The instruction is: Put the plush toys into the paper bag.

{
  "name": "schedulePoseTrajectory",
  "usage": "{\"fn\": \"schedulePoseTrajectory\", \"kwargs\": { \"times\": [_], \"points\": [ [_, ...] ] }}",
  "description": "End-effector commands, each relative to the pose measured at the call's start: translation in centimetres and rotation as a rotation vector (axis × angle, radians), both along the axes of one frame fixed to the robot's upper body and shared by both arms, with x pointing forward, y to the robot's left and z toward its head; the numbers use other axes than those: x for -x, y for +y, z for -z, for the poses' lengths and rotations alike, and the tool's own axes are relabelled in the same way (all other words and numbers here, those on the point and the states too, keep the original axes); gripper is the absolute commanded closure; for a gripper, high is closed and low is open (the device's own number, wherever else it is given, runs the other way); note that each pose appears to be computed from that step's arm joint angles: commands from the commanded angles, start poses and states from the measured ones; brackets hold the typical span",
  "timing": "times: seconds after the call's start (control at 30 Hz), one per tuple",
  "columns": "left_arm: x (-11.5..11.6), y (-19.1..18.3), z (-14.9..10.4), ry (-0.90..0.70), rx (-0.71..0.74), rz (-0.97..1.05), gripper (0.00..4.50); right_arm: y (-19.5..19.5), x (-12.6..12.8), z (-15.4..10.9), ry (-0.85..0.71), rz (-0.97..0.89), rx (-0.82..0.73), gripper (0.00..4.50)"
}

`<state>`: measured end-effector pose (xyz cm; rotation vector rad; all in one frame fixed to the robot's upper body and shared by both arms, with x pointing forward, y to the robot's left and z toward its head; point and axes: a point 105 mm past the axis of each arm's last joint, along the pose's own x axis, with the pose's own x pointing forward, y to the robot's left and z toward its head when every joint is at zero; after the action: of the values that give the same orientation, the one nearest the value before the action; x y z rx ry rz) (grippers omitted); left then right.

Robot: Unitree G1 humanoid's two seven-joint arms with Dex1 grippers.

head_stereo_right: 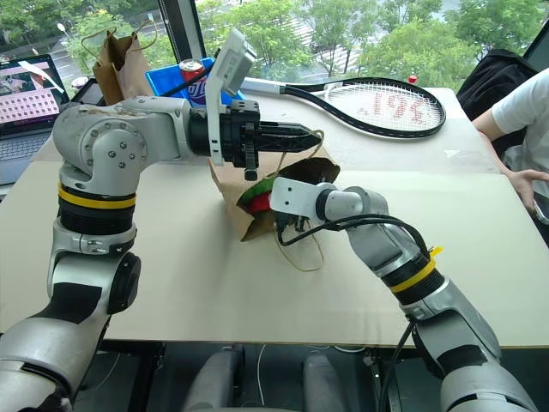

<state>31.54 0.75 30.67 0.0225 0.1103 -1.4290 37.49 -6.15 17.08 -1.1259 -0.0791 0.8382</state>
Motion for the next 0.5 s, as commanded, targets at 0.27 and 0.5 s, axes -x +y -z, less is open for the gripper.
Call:
{"fn": "schedulePoseTrajectory", "kwargs": {
  "times": [0.27,0.5],
  "points": [
    [0.7,-0.2,-1.2,-0.047,0.027,0.02,4.5,-0.7,2.3,-2.2,-0.052,-0.066,-0.059,0.32],
    [0.4,-0.3,-1.0,-0.045,0.026,0.013,4.5,-2.6,5.5,-3.6,0.148,-0.057,-0.193,0.32]
  ]
}}
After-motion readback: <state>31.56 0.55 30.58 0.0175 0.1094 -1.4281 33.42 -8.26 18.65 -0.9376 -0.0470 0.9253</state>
